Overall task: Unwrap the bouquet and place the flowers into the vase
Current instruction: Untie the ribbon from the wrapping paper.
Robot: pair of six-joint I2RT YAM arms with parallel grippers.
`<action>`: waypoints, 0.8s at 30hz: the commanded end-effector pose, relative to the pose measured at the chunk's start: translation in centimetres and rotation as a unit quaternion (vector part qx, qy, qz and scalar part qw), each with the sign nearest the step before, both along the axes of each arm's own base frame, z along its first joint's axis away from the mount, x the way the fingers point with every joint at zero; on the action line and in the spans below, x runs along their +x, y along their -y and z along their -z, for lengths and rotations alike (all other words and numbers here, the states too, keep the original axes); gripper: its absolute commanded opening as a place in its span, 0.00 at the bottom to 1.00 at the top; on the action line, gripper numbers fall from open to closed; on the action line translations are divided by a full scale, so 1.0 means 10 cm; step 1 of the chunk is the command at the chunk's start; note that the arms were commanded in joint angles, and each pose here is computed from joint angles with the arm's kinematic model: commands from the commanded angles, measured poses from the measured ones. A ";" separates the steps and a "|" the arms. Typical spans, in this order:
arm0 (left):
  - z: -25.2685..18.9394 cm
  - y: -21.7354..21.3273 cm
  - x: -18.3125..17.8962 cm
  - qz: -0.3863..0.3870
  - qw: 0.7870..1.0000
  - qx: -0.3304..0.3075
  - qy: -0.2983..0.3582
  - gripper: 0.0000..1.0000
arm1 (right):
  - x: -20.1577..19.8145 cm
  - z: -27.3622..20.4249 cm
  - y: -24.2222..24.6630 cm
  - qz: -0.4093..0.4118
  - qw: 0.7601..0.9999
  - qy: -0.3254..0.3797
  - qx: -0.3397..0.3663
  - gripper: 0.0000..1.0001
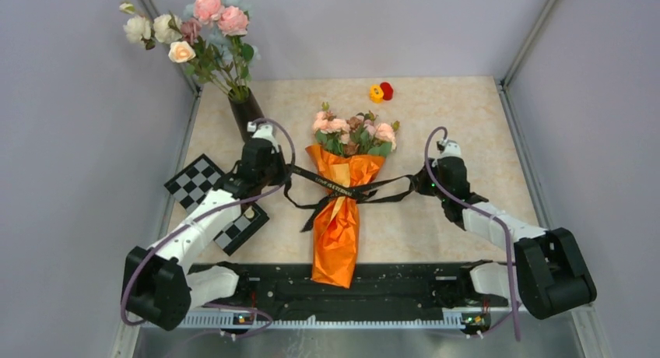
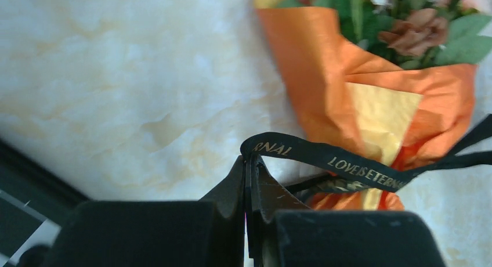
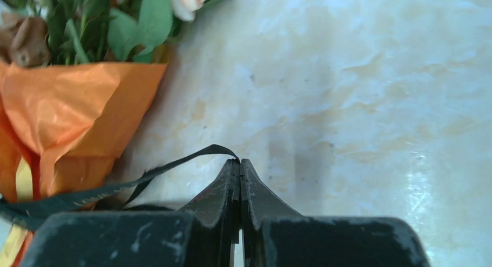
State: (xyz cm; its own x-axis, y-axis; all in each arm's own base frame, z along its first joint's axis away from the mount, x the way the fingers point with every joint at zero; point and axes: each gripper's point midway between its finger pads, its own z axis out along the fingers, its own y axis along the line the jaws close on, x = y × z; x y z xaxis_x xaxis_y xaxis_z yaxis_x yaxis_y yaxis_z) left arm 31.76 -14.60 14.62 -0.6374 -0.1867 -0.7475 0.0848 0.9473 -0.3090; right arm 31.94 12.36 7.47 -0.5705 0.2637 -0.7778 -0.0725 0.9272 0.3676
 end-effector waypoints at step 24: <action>0.47 -1.19 -0.33 -0.210 0.966 -0.138 -0.064 0.29 | 0.01 0.12 0.53 0.127 0.989 -0.017 0.068 0.37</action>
